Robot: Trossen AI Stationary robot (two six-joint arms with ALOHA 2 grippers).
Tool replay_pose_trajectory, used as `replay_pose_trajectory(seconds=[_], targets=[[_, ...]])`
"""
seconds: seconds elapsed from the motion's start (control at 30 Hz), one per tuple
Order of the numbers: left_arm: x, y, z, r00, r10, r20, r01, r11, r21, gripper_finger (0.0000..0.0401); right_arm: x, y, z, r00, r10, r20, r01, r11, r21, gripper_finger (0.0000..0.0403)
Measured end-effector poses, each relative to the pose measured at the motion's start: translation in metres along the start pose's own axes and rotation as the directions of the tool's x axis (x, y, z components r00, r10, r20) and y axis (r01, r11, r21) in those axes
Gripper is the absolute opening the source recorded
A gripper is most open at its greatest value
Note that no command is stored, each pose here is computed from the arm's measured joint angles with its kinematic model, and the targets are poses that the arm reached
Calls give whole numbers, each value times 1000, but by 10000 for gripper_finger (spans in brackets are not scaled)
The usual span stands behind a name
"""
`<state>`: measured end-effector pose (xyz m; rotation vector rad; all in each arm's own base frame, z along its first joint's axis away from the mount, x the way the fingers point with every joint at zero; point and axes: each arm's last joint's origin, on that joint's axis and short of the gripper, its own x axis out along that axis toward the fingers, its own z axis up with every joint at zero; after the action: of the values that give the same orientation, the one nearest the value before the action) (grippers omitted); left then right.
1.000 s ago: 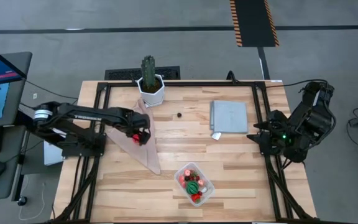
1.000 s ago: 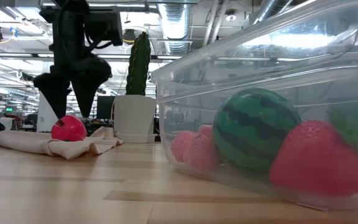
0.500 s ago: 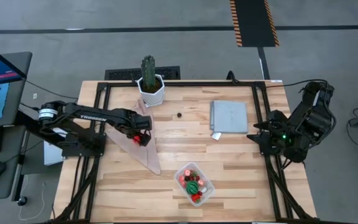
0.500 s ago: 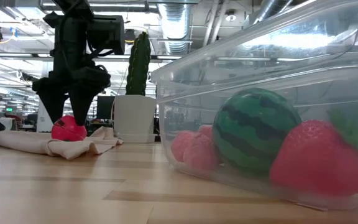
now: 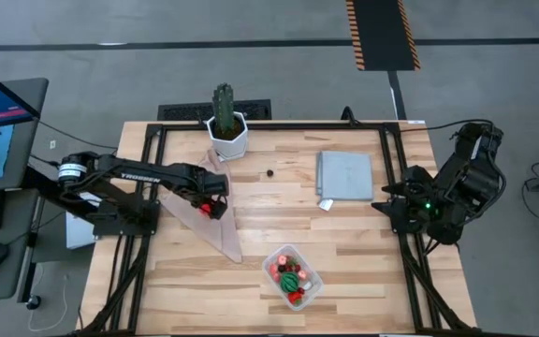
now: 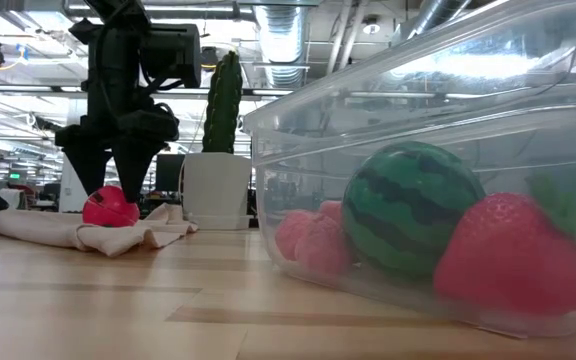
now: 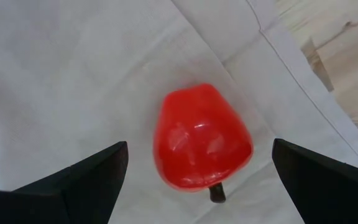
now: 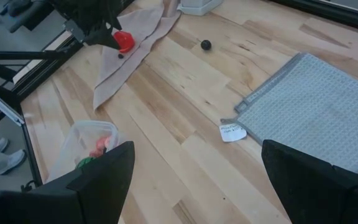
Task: Pick and placing Produce into tupperware
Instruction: Put the apple into the transparent bin
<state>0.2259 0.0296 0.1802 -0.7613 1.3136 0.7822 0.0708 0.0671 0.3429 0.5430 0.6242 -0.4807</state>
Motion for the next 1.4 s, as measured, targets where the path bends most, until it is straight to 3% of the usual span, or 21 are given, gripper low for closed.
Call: replay_pose_trajectory(seconds=[0.97, 1.4], targets=[[9, -1, 0, 1000, -11, 11, 11, 1000, 3, 387, 0, 0, 0, 1000, 0, 0, 0, 1000, 0, 372], [17, -3, 0, 999, -17, -41, 17, 1000, 6, 384, 0, 1, 0, 1000, 5, -5, -5, 1000, 7, 372]])
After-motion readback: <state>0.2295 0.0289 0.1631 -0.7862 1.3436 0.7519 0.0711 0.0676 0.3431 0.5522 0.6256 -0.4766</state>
